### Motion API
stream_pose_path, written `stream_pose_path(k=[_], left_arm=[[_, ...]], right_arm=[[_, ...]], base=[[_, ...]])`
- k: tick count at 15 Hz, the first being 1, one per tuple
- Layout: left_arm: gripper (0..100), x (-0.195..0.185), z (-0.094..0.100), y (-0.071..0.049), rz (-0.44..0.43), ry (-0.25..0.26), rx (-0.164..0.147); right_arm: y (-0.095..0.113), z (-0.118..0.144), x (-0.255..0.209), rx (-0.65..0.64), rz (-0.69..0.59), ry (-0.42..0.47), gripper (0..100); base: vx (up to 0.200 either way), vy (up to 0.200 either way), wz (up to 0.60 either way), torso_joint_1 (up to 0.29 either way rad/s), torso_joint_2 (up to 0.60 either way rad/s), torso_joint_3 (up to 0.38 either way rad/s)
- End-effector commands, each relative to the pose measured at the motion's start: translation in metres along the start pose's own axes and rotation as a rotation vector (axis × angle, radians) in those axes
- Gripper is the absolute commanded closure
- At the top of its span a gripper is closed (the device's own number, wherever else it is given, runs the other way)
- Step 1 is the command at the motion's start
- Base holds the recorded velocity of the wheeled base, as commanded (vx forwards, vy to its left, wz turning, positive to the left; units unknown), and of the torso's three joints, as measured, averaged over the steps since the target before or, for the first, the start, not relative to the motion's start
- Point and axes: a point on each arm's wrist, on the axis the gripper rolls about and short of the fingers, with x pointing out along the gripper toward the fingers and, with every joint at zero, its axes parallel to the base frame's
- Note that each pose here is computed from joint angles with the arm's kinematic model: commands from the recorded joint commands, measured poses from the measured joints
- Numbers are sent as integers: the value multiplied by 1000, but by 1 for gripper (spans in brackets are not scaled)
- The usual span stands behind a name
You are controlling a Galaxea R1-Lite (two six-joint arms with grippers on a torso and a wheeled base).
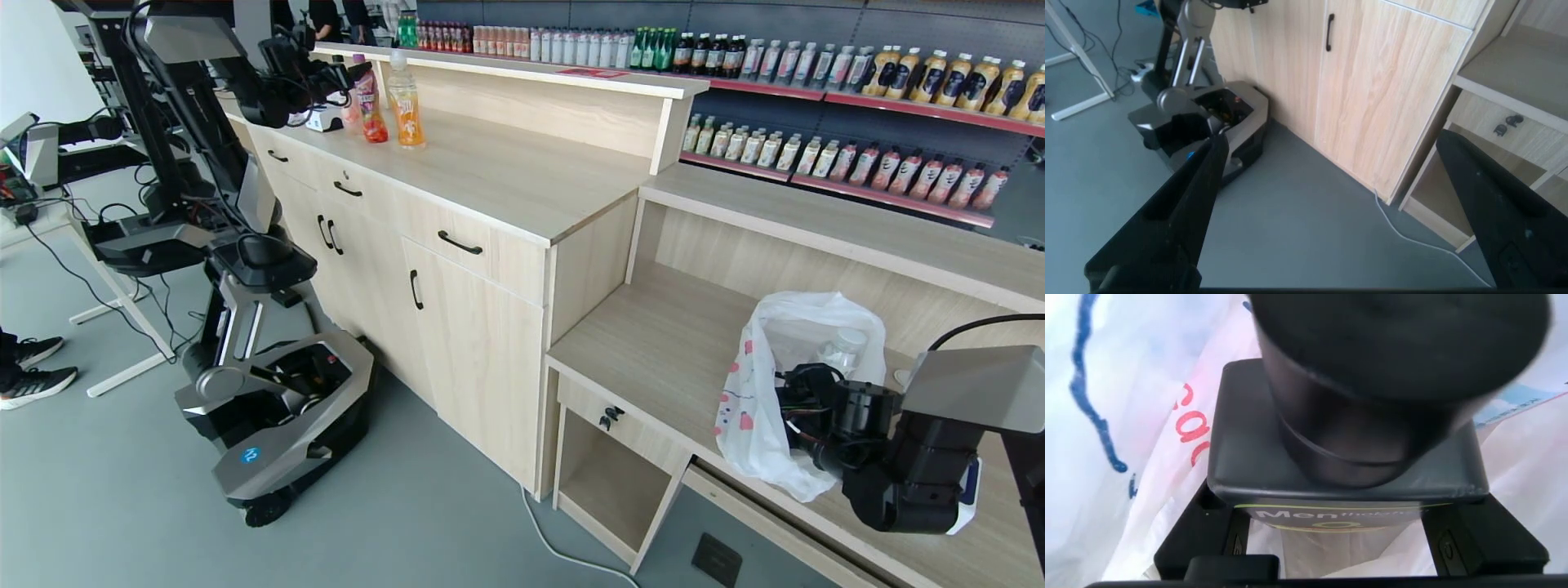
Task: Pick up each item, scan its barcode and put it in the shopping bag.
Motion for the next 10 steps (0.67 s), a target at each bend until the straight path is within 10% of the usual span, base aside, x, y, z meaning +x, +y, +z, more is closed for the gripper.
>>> stream_pose_path(k=[1,7,8,10], left_arm=[[0,0,0,0,1,-1,0],[0,0,0,0,1,-1,0],[0,0,0,0,1,-1,0],[0,0,0,0,1,-1,0]], right_arm=[[1,-5,1,0,2,15,100],[0,-8,0,1,0,9,100],[-1,-7,0,2,-4,5,0],[-3,-2,-1,3,-9,-7,0]], base=[[0,0,0,0,0,0],[0,0,0,0,0,0],[0,0,0,0,0,0],[0,0,0,0,0,0]])
